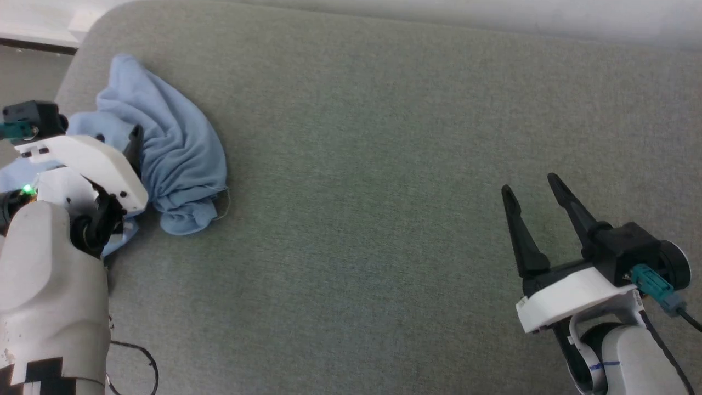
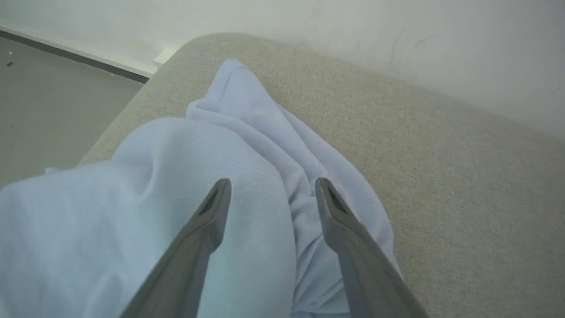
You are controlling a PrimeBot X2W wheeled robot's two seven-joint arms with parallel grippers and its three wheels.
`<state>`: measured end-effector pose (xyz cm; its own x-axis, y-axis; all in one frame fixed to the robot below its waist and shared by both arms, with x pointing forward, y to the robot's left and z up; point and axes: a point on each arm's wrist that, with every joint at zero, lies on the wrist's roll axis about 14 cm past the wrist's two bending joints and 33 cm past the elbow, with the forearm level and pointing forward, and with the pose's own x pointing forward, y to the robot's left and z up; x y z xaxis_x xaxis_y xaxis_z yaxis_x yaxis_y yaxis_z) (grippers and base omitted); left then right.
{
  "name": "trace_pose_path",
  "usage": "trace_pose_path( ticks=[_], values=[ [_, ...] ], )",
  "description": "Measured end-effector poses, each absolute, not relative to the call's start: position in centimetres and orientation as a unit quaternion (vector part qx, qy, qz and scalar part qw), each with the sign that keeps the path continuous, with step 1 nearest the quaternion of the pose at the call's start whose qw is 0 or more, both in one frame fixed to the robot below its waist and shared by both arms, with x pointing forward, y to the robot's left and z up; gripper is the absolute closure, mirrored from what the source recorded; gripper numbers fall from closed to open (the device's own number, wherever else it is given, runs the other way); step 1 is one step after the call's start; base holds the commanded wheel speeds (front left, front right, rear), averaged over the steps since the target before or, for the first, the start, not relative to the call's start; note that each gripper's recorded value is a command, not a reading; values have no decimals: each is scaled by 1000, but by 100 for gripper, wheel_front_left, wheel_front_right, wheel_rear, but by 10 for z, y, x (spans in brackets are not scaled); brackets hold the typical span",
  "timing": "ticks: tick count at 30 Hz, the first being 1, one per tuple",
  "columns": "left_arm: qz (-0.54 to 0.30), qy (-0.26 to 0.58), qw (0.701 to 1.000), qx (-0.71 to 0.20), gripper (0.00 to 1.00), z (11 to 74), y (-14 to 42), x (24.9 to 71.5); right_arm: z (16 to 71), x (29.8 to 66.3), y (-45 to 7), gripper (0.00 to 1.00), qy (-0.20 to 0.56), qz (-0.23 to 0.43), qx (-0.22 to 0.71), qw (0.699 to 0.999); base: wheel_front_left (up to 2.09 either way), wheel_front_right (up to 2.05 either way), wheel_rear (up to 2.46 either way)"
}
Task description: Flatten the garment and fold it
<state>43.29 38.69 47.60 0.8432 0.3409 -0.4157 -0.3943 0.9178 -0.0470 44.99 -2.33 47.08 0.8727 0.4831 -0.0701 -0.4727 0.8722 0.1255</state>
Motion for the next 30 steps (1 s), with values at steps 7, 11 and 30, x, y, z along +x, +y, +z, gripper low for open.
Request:
trace_pose_path(
  ticks=[7, 11, 30],
  values=[
    [184, 370, 904, -114, 0, 401, 377, 418, 452, 458, -24, 0, 69, 245, 59, 965, 0, 0, 0],
    [180, 430, 874, -134, 0, 384, 377, 412, 446, 460, -21, 0, 75, 248, 62, 964, 0, 0, 0],
    [188, 297, 936, -26, 100, 454, 404, 431, 473, 452, -23, 0, 40, 245, 79, 965, 0, 0, 0]
  ],
)
